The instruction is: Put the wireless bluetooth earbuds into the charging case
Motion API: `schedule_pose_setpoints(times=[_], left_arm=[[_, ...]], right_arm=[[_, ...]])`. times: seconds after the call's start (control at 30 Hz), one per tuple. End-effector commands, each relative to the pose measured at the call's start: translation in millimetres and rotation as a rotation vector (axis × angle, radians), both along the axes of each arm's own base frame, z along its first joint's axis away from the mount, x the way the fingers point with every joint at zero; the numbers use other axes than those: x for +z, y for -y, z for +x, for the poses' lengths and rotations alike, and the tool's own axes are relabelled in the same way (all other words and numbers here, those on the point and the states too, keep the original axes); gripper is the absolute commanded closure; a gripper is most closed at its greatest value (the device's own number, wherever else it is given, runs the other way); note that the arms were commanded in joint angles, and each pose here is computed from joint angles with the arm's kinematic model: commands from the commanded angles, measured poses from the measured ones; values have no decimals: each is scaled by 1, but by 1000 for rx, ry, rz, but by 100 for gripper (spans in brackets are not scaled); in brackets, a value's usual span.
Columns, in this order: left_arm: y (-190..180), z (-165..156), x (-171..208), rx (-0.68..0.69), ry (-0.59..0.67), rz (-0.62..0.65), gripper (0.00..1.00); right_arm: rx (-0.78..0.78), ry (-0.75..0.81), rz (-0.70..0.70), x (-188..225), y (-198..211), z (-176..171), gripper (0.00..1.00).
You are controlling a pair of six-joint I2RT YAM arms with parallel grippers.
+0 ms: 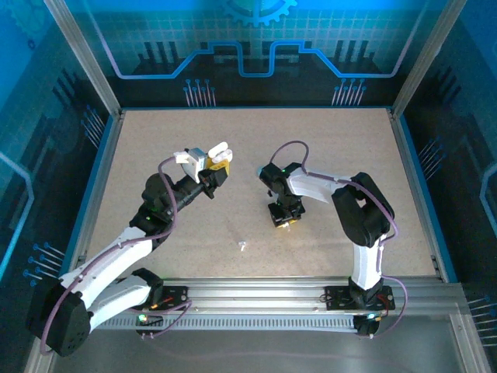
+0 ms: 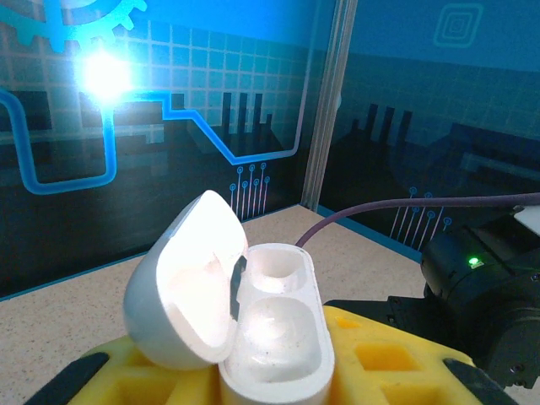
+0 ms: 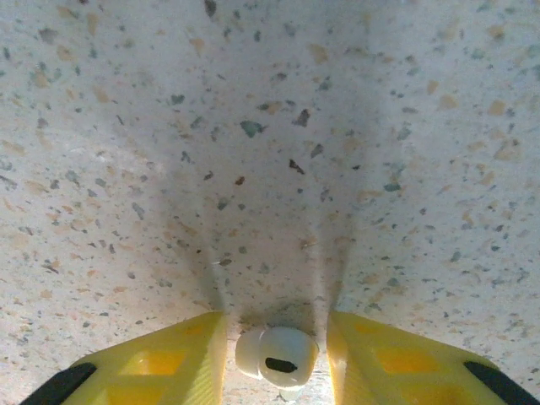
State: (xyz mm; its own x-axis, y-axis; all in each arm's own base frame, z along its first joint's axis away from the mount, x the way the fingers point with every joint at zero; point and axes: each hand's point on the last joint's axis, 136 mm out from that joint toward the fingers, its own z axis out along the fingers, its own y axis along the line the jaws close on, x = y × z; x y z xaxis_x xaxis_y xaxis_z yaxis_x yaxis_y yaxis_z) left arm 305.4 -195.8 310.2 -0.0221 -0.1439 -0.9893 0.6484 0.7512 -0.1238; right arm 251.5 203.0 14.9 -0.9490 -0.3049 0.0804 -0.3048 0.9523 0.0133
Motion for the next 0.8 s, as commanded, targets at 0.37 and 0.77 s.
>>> schedule_pose_setpoints(times=[0.37, 0.77], left_arm=[[0, -1, 16, -14, 40, -24, 70], [5, -1, 11, -42, 28, -15, 70]], right_arm=[[-5, -20, -25, -4, 1, -6, 71], [-42, 104, 103, 41, -8, 13, 75]])
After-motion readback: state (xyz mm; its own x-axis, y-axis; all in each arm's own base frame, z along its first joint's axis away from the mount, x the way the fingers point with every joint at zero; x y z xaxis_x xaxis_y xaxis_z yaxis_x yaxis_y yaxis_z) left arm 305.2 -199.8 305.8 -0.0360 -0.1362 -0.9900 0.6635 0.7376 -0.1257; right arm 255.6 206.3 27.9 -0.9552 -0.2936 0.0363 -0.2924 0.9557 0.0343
